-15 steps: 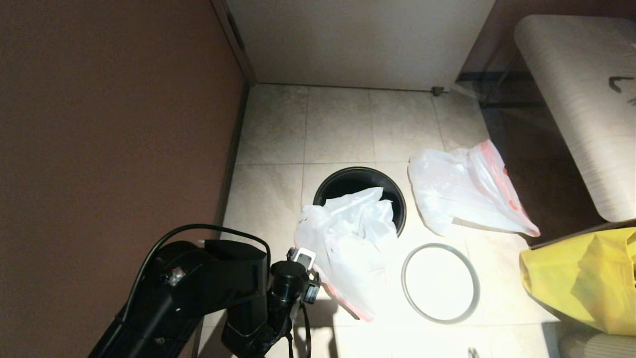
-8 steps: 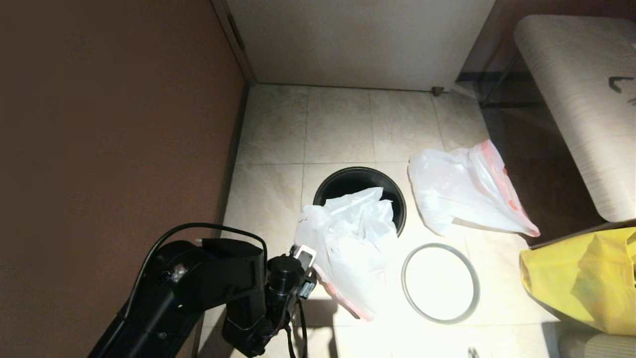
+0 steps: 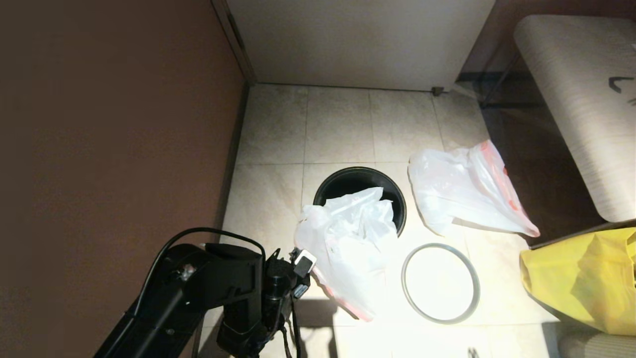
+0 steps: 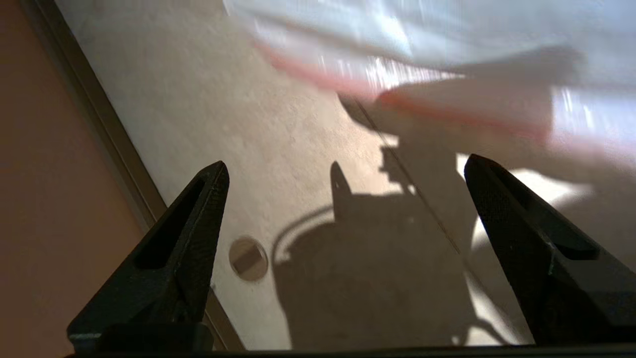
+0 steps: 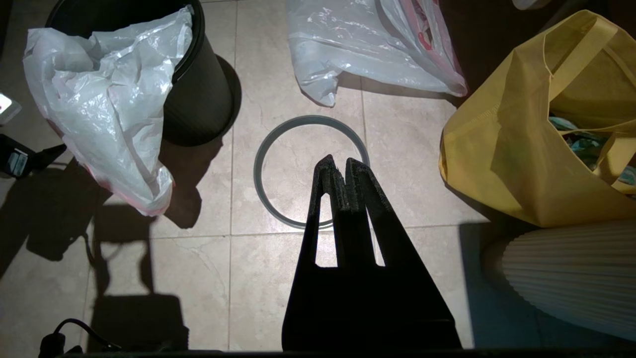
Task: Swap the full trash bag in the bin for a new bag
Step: Put the new garbage bag on the trash can
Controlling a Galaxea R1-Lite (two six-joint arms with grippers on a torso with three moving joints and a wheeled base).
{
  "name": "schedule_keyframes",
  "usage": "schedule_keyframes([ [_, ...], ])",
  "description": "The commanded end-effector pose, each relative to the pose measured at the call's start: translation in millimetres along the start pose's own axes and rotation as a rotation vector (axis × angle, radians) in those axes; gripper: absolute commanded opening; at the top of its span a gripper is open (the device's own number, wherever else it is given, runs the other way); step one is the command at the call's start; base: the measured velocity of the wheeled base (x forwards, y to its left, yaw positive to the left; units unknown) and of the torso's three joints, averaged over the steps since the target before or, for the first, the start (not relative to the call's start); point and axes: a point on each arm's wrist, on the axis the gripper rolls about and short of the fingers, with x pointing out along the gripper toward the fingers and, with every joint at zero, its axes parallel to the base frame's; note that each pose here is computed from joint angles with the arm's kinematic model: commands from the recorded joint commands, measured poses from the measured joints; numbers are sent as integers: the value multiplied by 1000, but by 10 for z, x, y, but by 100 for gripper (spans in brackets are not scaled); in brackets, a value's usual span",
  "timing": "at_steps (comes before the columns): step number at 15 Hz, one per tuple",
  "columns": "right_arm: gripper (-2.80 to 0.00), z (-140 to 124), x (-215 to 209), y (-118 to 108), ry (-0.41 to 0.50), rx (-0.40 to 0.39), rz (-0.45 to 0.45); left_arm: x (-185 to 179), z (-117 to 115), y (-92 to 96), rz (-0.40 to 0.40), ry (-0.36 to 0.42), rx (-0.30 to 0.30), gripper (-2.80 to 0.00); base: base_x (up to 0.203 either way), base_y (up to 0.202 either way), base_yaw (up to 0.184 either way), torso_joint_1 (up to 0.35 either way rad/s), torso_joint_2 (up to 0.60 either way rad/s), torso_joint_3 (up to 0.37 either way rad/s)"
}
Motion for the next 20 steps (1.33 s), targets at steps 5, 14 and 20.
schedule_keyframes([
  [5,-280,-4,2,0,2,0,0,88,228,53,55,-74,-118,0,0,0,0,0,0,0],
  [14,-280,-4,2,0,2,1,1,-113,622,331,133,-133,-341,0,0,0,0,0,0,0],
  [20,-280,-1,1,0,1,-1,1,-226,704,470,146,-145,-393,0,0,0,0,0,0,0],
])
